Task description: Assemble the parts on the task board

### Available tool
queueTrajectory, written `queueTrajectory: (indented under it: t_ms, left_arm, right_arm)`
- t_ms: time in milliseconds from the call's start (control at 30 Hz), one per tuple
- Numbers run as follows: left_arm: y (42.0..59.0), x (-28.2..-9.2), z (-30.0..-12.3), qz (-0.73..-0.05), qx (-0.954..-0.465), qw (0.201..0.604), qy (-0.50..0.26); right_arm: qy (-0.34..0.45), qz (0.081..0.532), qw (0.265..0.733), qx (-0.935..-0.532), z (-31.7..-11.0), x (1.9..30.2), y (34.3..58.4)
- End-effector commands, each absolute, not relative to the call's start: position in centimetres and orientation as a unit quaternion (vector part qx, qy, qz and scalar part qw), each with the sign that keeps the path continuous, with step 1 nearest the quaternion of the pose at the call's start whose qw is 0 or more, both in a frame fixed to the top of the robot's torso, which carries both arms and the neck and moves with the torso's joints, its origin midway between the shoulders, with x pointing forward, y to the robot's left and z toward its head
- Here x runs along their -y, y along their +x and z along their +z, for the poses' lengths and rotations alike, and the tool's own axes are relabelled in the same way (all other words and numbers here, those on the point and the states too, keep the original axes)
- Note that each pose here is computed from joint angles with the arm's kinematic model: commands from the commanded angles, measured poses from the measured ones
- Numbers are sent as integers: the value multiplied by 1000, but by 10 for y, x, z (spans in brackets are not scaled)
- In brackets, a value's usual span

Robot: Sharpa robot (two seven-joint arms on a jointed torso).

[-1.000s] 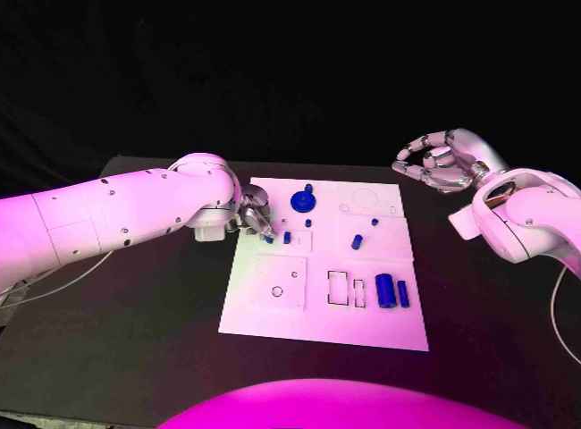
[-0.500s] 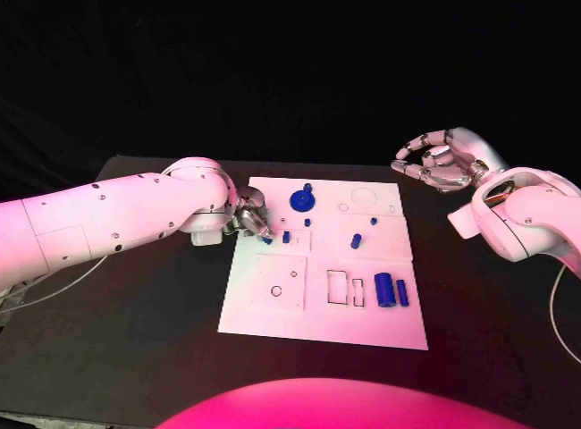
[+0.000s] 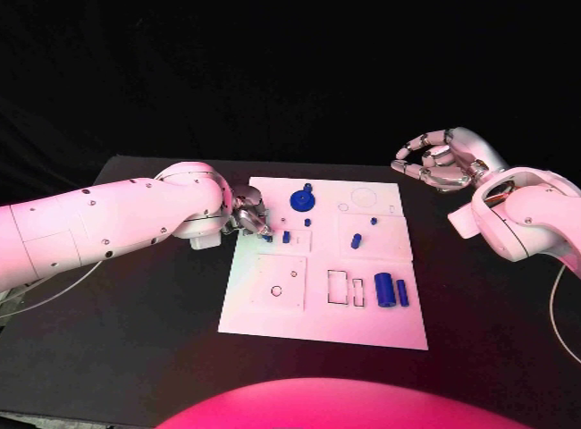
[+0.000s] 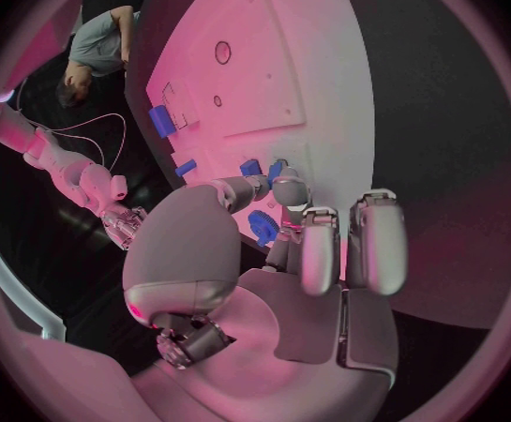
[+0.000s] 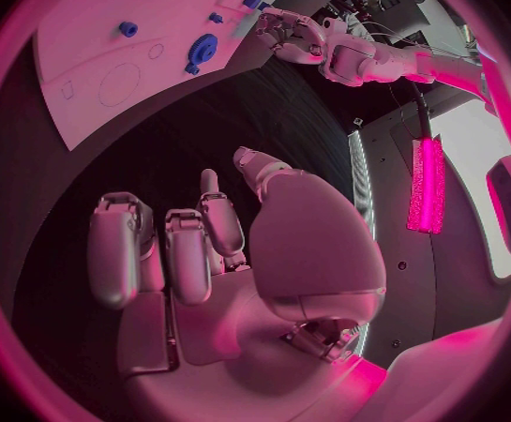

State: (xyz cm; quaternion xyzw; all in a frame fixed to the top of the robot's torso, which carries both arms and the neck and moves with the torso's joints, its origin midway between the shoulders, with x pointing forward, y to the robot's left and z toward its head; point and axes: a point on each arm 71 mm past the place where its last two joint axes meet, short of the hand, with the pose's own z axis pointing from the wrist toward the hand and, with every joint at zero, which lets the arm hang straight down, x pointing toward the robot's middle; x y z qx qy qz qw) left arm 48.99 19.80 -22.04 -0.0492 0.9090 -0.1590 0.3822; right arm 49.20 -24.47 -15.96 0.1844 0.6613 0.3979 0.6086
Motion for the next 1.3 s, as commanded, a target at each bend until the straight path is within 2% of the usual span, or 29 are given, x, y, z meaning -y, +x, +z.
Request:
queueTrajectory:
  t_ms: [33,567,1300]
  left_arm:
    - [491,-196,-218,-168,-898,404,-49]
    - [492,-195,-227,-150,-906,394,-32]
    - [489,-194,-229,-155,-915,371,-29]
  right_arm:
    - [178,402,605,-663,-160,243,491]
    - [178,402,605,-664,-160,243,492]
    - [178,402,605,-664,-161,243,492]
